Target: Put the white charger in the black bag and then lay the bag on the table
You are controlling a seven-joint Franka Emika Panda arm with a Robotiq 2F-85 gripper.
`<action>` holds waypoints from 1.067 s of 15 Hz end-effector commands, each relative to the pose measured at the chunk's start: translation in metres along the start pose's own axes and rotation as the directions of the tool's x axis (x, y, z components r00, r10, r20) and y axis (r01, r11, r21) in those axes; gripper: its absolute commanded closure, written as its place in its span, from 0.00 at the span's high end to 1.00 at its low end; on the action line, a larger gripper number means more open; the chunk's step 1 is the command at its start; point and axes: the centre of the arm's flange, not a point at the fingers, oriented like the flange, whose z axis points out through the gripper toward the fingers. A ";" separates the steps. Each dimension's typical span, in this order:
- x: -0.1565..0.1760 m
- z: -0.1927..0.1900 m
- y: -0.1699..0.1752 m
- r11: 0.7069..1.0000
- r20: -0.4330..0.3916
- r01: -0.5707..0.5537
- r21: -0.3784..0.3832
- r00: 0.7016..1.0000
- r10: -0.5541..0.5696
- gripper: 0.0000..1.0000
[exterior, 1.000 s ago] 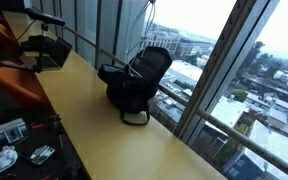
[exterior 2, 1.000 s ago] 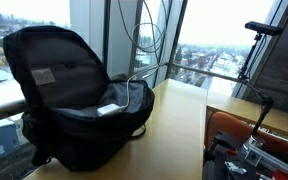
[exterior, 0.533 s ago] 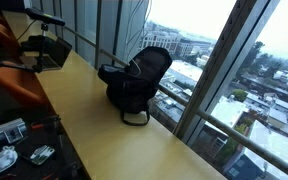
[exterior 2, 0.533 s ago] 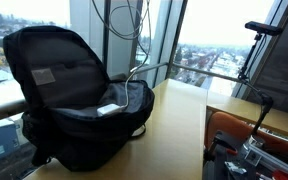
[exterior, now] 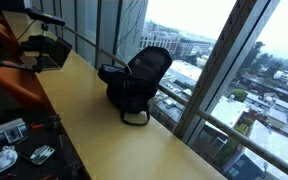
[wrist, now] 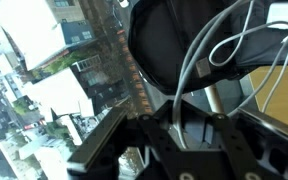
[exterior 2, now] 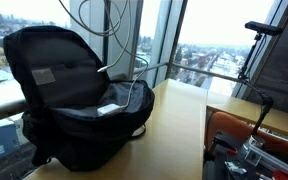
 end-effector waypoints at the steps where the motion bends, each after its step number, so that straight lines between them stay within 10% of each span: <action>1: 0.011 0.044 0.026 0.999 0.006 0.000 0.035 1.000 0.000 0.02; 6: -0.009 0.121 0.022 0.994 0.055 -0.027 0.106 0.998 0.021 0.02; 8: -0.019 0.142 0.021 0.991 0.077 -0.037 0.127 0.997 0.028 0.36; 16: -0.052 0.138 -0.013 0.981 0.097 -0.056 0.185 0.995 0.038 0.93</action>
